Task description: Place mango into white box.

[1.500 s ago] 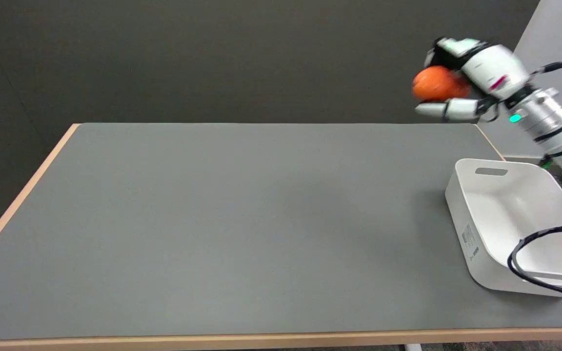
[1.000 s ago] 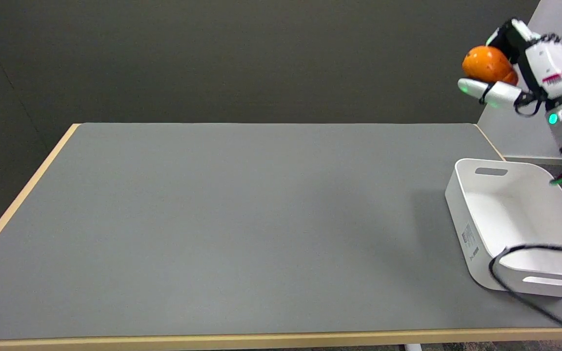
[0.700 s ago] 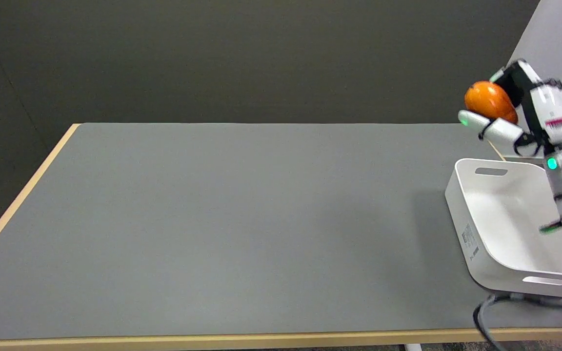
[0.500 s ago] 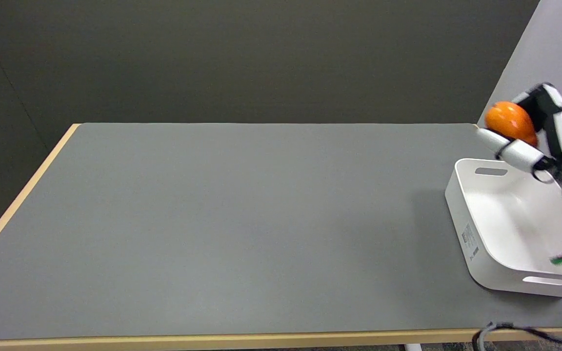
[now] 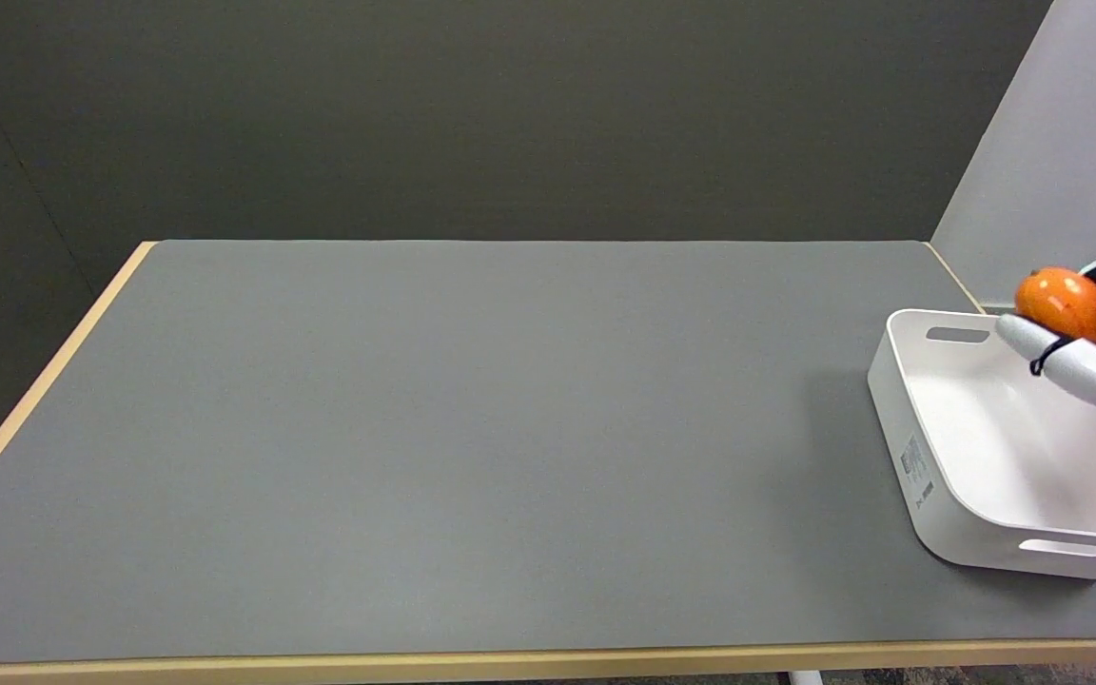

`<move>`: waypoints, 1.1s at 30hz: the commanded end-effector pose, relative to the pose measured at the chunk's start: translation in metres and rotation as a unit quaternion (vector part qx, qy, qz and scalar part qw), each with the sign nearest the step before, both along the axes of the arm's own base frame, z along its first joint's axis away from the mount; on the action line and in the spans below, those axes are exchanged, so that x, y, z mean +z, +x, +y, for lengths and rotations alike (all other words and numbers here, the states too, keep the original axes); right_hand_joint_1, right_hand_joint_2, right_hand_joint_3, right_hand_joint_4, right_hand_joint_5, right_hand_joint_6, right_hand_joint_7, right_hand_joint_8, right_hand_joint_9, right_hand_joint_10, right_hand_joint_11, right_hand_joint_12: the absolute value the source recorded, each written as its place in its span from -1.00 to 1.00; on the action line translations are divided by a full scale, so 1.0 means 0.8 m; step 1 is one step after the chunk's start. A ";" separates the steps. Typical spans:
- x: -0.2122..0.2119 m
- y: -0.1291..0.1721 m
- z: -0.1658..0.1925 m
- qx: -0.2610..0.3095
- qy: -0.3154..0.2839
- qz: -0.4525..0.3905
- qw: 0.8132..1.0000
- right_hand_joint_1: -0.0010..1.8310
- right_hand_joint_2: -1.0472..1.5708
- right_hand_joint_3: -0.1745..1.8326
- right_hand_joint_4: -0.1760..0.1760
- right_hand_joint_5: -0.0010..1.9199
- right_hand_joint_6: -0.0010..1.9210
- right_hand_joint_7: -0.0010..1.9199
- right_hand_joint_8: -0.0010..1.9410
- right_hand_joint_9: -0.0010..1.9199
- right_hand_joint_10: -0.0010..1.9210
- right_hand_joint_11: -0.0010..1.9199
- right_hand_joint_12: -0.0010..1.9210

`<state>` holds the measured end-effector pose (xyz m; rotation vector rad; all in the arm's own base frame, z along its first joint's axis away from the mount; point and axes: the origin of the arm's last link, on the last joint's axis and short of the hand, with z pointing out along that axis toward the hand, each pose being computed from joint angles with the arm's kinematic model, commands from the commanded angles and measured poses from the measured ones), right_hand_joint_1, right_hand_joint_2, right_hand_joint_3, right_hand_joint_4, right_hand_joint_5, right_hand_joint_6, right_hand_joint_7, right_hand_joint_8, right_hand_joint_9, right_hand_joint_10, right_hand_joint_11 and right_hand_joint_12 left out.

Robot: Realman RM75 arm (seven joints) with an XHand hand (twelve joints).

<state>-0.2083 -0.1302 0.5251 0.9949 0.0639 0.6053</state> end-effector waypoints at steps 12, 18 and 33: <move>0.040 -0.096 -0.064 -0.183 0.019 -0.051 0.982 0.25 0.71 -0.59 -0.56 -0.46 0.67 -0.18 0.53 -0.16 0.56 -0.43 1.00; 0.055 -0.092 -0.058 -0.176 -0.003 -0.054 0.983 0.25 0.71 -0.59 -0.55 -0.47 0.68 -0.19 0.53 -0.17 0.57 -0.45 1.00; 0.042 -0.086 -0.046 -0.153 -0.008 -0.062 0.986 -0.20 0.37 0.17 0.36 -0.78 -0.33 -0.64 -0.46 -0.61 -0.11 -0.81 0.45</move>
